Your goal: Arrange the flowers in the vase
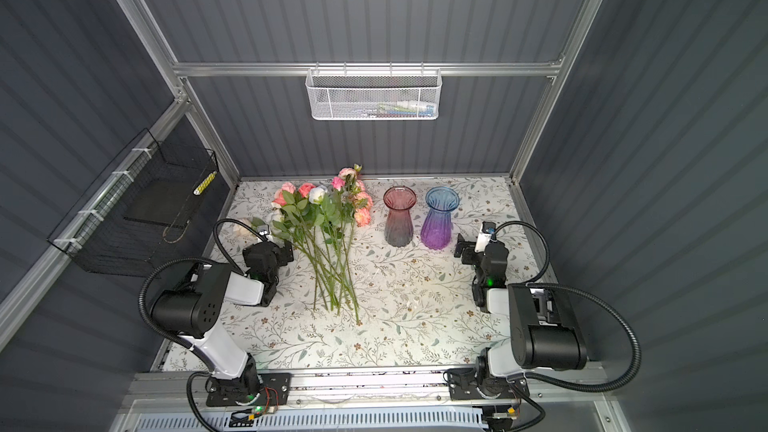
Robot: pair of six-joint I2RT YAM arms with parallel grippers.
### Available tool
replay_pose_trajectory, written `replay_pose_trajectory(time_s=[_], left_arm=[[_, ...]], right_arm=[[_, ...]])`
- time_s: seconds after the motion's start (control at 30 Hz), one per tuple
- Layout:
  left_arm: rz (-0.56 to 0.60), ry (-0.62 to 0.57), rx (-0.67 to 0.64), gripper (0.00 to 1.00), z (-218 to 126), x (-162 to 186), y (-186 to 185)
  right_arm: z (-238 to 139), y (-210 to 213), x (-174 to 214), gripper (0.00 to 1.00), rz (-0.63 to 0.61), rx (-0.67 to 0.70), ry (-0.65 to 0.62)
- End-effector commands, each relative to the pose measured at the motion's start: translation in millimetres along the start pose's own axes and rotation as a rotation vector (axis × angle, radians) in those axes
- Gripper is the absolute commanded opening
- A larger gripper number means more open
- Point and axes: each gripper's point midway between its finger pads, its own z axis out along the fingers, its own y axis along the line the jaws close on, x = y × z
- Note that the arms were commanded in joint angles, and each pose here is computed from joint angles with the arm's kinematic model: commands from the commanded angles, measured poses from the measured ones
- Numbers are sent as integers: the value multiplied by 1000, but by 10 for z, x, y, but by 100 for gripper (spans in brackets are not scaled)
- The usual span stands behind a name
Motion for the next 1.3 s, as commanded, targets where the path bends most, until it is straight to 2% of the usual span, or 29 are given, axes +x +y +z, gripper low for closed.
replay_pose_trajectory(time_s=[0.0, 1.27], left_arm=[[-15, -18, -1, 100, -19, -50, 9], [-15, -17, -1, 100, -17, -46, 8]], right_arm=[[-23, -5, -84, 99, -13, 13, -31], [-8, -21, -91, 99, 1, 10, -26]])
